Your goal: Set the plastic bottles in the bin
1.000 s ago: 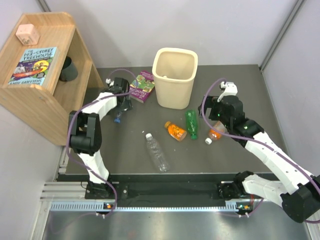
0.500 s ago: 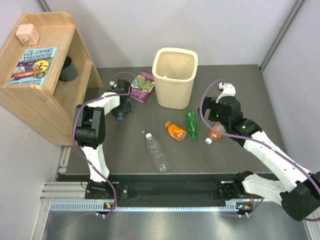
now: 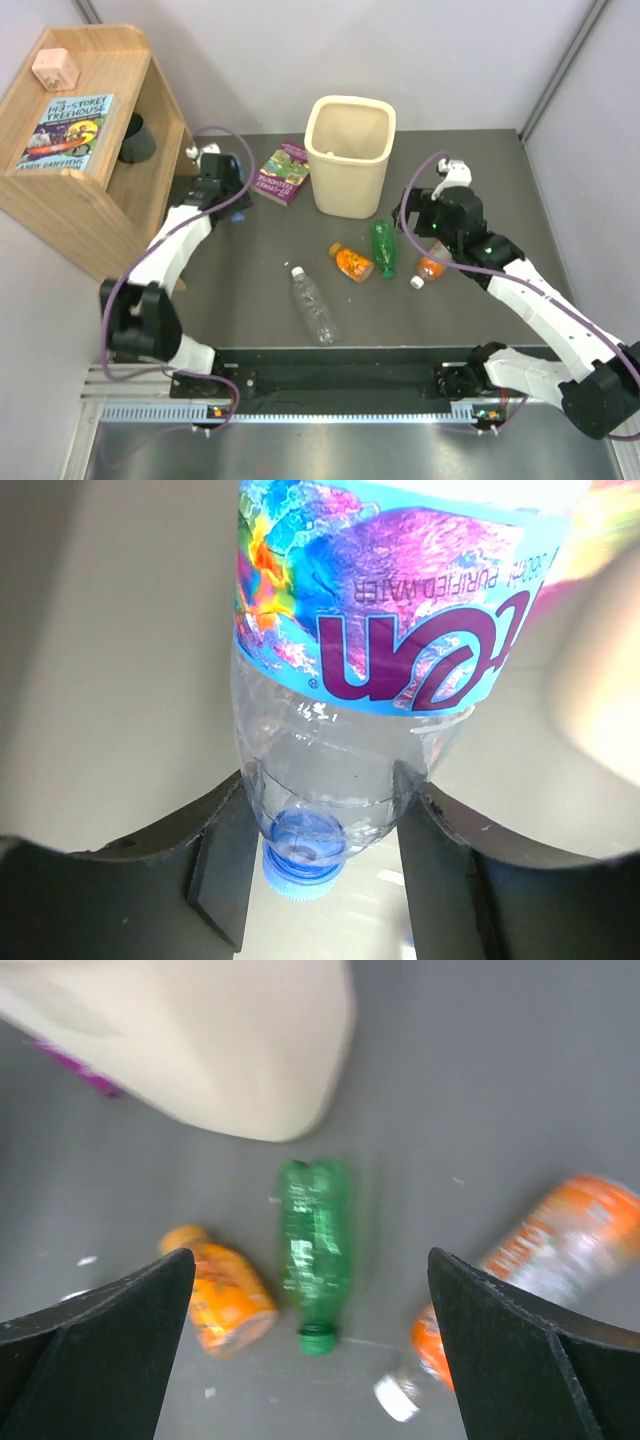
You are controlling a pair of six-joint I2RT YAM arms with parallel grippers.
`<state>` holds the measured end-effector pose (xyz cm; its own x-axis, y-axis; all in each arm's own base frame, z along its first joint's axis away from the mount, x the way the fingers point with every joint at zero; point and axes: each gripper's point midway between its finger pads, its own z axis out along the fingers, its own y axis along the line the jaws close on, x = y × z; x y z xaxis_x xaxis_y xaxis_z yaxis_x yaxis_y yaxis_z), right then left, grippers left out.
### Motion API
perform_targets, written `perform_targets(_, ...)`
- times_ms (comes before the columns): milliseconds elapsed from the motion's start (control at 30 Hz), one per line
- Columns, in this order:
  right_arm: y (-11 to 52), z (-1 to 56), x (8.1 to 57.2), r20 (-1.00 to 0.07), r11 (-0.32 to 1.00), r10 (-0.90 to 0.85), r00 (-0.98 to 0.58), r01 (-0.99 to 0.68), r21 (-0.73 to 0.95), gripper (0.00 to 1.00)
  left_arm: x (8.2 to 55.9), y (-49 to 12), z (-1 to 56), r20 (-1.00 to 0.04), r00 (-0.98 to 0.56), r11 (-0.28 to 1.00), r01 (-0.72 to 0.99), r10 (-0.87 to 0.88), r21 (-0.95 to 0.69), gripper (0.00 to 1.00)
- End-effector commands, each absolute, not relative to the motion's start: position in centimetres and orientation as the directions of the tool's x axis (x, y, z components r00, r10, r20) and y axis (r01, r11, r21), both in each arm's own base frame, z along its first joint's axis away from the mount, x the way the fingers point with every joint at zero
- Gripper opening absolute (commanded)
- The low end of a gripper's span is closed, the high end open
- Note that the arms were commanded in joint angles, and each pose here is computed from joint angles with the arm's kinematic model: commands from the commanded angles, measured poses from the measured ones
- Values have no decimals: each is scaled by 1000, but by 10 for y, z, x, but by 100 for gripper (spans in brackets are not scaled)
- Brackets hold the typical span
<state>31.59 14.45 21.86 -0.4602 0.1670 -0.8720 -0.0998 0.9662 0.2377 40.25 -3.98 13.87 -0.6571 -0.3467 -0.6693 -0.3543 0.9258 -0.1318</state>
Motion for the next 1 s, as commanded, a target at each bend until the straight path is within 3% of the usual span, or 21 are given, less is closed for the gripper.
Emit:
perform_targets(0,200,321,316,-907,838,258,-332,-390,381,100,390,-95,239,-731,-517,874,-75,-446,-480,16)
perform_targets(33,221,335,307,-902,764,268,-338,-496,413,100,380,-129,253,-708,-544,806,94,-450,-584,18)
perform_targets(100,237,356,301,-889,688,306,-342,-565,455,100,359,-160,272,-693,-568,707,253,-444,-660,18)
perform_targets(167,253,384,291,-859,581,374,-350,-633,511,97,334,-200,308,-693,-590,526,466,-414,-711,10)
perform_targets(200,257,391,290,-850,554,390,-354,-648,523,87,321,-209,312,-686,-606,467,509,-402,-723,7)
perform_targets(300,268,417,282,-828,470,422,-370,-691,549,36,292,-227,342,-701,-606,307,633,-375,-711,0)
perform_targets(333,270,423,282,-822,455,428,-377,-696,556,35,286,-231,346,-699,-615,276,645,-366,-712,0)
perform_targets(567,295,450,280,-811,344,420,-408,-755,558,61,234,-265,363,-741,-630,72,749,-233,-659,0)
perform_targets(600,302,446,280,-807,333,412,-422,-755,565,72,231,-267,363,-743,-633,57,752,-220,-657,0)
perform_targets(700,315,441,275,-803,299,387,-454,-762,575,92,224,-272,363,-743,-638,37,753,-202,-657,0)
perform_targets(767,320,440,272,-801,286,390,-455,-767,575,99,221,-276,361,-744,-641,28,754,-188,-656,0)
perform_targets(967,344,425,264,-803,273,343,-488,-766,582,100,215,-284,353,-743,-651,26,749,-155,-662,0)
